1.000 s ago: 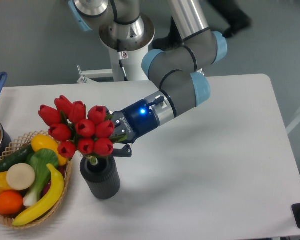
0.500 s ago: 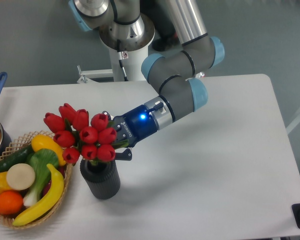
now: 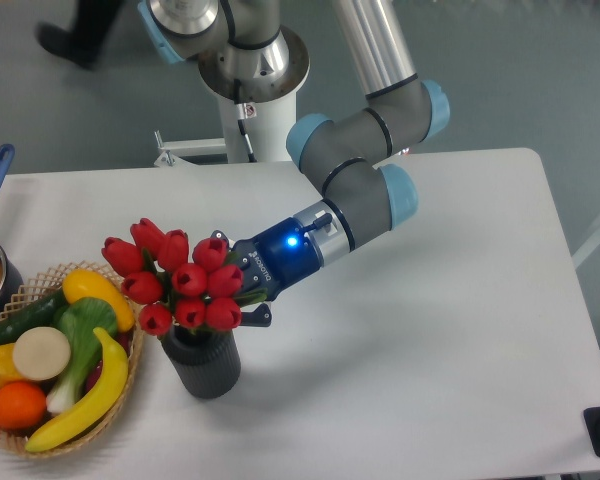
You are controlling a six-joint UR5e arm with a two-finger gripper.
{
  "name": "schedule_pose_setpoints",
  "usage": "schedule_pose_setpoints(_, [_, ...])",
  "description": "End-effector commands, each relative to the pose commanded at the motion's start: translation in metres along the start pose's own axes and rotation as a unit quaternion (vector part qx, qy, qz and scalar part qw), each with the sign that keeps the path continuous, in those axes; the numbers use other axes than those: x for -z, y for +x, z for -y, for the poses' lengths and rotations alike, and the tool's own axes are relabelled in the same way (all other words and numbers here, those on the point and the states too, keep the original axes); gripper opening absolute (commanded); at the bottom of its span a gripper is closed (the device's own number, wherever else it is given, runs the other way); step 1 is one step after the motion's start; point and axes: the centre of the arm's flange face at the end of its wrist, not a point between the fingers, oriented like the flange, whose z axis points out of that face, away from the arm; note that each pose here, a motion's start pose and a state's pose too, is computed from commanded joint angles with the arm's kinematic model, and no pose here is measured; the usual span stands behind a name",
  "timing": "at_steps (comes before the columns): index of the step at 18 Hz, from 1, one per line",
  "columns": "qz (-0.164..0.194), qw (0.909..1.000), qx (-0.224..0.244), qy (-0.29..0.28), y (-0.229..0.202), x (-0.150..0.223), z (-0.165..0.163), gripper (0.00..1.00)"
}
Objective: Insert the flowers into the vase
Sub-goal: 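Push the held bouquet further down into the vase, then hold the bouquet in the vase and settle the stems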
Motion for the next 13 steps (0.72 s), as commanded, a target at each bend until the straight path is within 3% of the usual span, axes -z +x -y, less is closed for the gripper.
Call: schedule_pose_setpoints(13, [0.003, 1.0000, 0.003, -0.003, -0.008, 0.003, -0.017, 0.23])
